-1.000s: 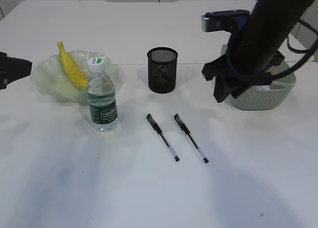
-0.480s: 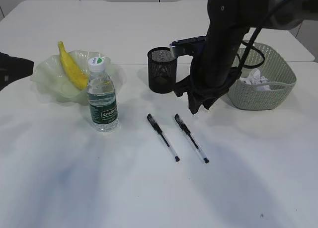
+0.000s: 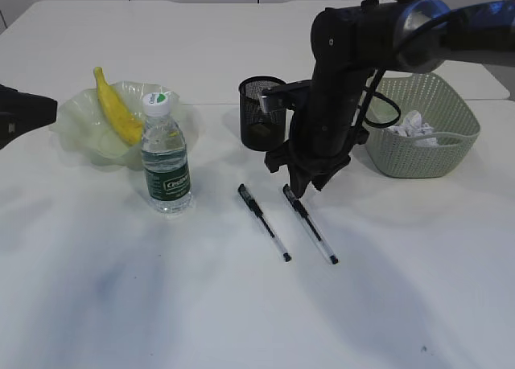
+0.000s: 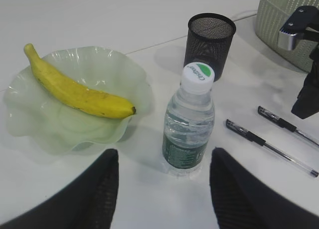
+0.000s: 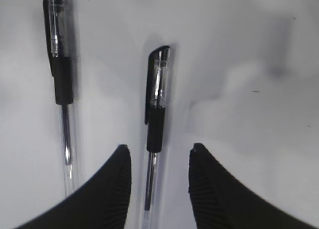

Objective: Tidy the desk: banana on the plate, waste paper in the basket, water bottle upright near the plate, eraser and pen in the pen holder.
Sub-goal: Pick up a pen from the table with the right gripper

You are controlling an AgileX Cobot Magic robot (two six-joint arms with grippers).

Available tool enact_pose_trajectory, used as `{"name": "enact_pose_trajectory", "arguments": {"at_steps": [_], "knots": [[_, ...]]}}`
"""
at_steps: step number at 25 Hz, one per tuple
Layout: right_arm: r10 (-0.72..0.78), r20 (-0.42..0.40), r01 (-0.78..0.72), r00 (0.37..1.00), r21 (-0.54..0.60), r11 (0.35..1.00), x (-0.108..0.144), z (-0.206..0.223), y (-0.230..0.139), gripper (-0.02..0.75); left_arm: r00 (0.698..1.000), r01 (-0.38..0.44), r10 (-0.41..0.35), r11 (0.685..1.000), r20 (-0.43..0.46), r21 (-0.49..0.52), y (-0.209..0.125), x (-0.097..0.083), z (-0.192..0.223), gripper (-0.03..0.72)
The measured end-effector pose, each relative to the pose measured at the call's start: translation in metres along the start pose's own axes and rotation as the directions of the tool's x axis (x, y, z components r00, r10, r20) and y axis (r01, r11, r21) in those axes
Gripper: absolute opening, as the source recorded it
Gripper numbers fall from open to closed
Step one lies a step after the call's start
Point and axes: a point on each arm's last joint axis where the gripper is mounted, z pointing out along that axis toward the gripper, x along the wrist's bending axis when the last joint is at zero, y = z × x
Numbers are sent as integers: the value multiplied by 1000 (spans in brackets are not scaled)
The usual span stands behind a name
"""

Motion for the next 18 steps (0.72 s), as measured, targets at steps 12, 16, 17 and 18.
{"name": "enact_pose_trajectory", "arguments": {"at_steps": [12, 16, 17, 18], "knots": [[22, 0, -22, 1000, 14, 1000, 6, 26, 4, 295, 1000, 2, -2, 1000, 0, -1, 0, 0, 0, 407], [24, 1, -24, 1000, 6, 1000, 5, 25, 5, 295, 1000, 2, -2, 1000, 0, -1, 0, 0, 0, 407], [24, 1, -24, 1000, 2, 1000, 5, 25, 5, 295, 1000, 2, -2, 1000, 0, -1, 0, 0, 0, 407], [24, 1, -24, 1000, 0, 1000, 5, 25, 6, 295, 1000, 2, -2, 1000, 0, -1, 0, 0, 0, 407]]}}
